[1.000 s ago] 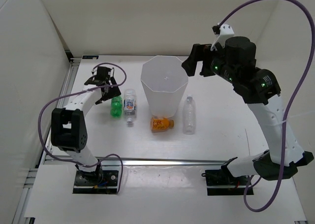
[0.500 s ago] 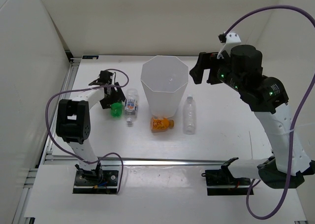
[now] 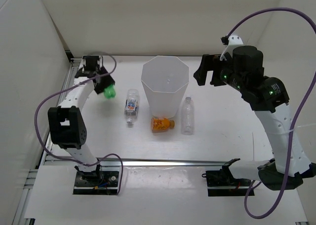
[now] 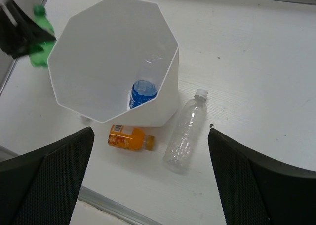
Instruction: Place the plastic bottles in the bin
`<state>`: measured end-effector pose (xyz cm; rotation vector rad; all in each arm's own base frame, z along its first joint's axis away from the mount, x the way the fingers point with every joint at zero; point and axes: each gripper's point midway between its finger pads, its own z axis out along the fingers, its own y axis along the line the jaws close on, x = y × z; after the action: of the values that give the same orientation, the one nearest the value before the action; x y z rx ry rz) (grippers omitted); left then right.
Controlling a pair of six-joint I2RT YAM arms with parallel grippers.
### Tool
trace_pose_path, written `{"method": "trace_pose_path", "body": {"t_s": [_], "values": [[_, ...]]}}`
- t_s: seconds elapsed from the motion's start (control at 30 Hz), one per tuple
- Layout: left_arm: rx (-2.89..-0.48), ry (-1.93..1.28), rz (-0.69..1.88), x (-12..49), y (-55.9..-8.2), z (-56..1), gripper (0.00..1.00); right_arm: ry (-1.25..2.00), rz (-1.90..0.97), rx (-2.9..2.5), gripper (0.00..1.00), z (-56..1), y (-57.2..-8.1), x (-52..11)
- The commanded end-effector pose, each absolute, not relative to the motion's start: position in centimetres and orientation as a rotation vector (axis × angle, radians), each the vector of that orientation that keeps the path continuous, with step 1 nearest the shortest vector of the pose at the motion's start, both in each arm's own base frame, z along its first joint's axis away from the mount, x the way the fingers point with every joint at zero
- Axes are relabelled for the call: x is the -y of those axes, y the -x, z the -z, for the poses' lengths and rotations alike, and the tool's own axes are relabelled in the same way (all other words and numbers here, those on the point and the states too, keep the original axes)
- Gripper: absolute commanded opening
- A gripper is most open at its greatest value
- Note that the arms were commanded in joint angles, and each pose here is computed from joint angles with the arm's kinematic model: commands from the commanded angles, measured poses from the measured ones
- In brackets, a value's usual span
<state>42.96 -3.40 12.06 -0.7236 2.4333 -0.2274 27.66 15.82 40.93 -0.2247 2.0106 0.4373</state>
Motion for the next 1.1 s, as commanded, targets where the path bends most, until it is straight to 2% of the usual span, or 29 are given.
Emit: {"method": "trace_pose_path", "body": {"t_s": [0.0, 0.03, 0.17, 0.23, 0.43, 0.5, 0.57, 0.6, 0.63, 0.73, 0.83, 0.9, 0.93, 1.0, 1.03, 1.07], "values": [[-1.994, 0.577, 0.456, 7.1, -45.5, -31.5, 0.31, 0.23, -0.47, -1.994, 1.0, -41.4, -26.9, -15.7], [-1.888, 0.509, 0.524, 8.7, -45.6, -37.1, 0.31, 0.227, -0.491, -1.997, 1.0, -41.4, -26.7, -16.0], [-1.795, 0.256, 0.733, 17.3, -44.2, -44.5, 0.34, 0.195, -0.517, -2.026, 1.0, -40.3, -27.1, -16.2], [-1.814, 0.098, 0.782, 22.5, -43.2, -44.5, 0.35, 0.202, -0.527, -2.028, 1.0, -40.2, -27.5, -16.6], [-1.876, -0.131, 0.874, 31.1, -39.6, -42.3, 0.4, 0.14, -0.486, -2.049, 1.0, -39.5, -28.6, -15.8], [-1.904, -0.213, 0.899, 33.6, -37.9, -41.0, 0.49, 0.067, -0.423, -2.088, 1.0, -38.4, -28.9, -14.3], [-1.942, -0.246, 0.892, 34.3, -37.2, -39.5, 0.67, 0.03, -0.41, -2.133, 1.0, -37.0, -29.0, -13.9], [-1.951, -0.264, 0.888, 34.4, -36.7, -39.0, 0.74, 0.003, -0.405, -2.142, 1.0, -36.6, -29.2, -13.5], [-1.931, -0.267, 0.879, 34.0, -36.5, -39.7, 1.0, 0.01, -0.413, -2.156, 1.0, -36.2, -29.1, -13.7], [-1.883, -0.241, 0.787, 31.8, -36.3, -41.6, 1.0, -0.043, -0.408, -2.199, 1.0, -34.5, -29.1, -13.0], [-1.841, -0.07, 0.61, 26.8, -37.5, -43.0, 1.0, -0.11, -0.39, -2.254, 1.0, -32.0, -29.2, -12.3], [-1.77, 0.09, 0.49, 21.8, -36.9, -45.0, 1.0, -0.122, -0.384, -2.344, 1.0, -28.3, -29.1, -12.5], [-1.797, 0.15, 0.421, 20.2, -36.7, -43.0, 1.0, -0.139, -0.391, -2.375, 1.0, -26.9, -29.4, -12.6], [-1.742, 0.301, 0.338, 15.4, -35.0, -43.3, 1.0, -0.147, -0.399, -2.456, 1.0, -23.4, -29.4, -13.1], [-1.79, 0.313, 0.29, 14.4, -34.8, -40.4, 1.0, -0.171, -0.399, -2.488, 1.0, -22.0, -29.6, -13.1], [-1.772, 0.337, 0.298, 13.2, -33.6, -40.6, 1.0, -0.185, -0.43, -2.527, 1.0, -20.1, -29.4, -13.3]]}}
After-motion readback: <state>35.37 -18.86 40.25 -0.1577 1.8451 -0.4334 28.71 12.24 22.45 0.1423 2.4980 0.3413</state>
